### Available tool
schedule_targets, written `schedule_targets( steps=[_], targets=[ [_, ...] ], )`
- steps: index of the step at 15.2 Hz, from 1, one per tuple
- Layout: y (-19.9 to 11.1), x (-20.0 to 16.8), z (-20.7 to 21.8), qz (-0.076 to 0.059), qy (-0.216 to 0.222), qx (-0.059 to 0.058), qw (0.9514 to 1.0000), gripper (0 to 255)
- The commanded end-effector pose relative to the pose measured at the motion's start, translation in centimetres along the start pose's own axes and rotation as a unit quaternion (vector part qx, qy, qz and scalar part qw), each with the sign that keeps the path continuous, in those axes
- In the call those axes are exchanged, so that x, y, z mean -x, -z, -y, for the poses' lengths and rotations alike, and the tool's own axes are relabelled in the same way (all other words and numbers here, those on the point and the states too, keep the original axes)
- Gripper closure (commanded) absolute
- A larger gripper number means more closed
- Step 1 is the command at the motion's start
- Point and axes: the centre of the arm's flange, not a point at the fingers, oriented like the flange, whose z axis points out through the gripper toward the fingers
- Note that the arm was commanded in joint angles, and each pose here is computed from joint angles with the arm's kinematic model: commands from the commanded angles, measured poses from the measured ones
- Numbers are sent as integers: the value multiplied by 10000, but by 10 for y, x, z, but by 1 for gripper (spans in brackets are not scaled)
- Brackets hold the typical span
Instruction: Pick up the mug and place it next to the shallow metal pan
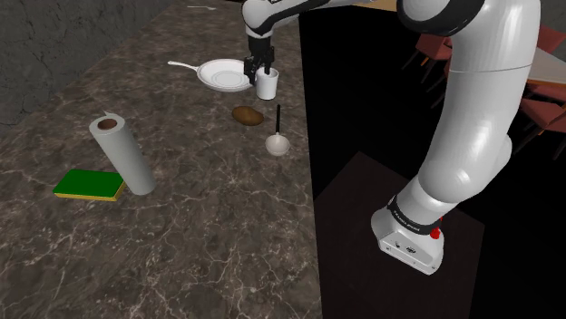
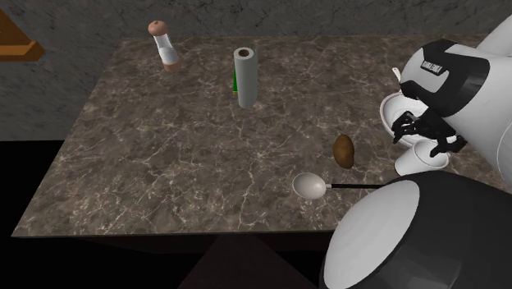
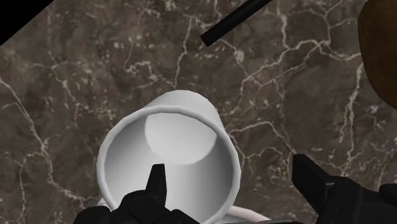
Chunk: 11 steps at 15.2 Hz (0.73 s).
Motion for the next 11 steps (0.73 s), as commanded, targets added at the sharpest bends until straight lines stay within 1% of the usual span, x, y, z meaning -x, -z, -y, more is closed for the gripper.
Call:
schedule_targets(
  steps=[1,3,11],
  targets=[
    [20,1,1,0,0,0,10000,0],
    [44,1,1,0,0,0,10000,0],
    [44,1,1,0,0,0,10000,0]
  ],
)
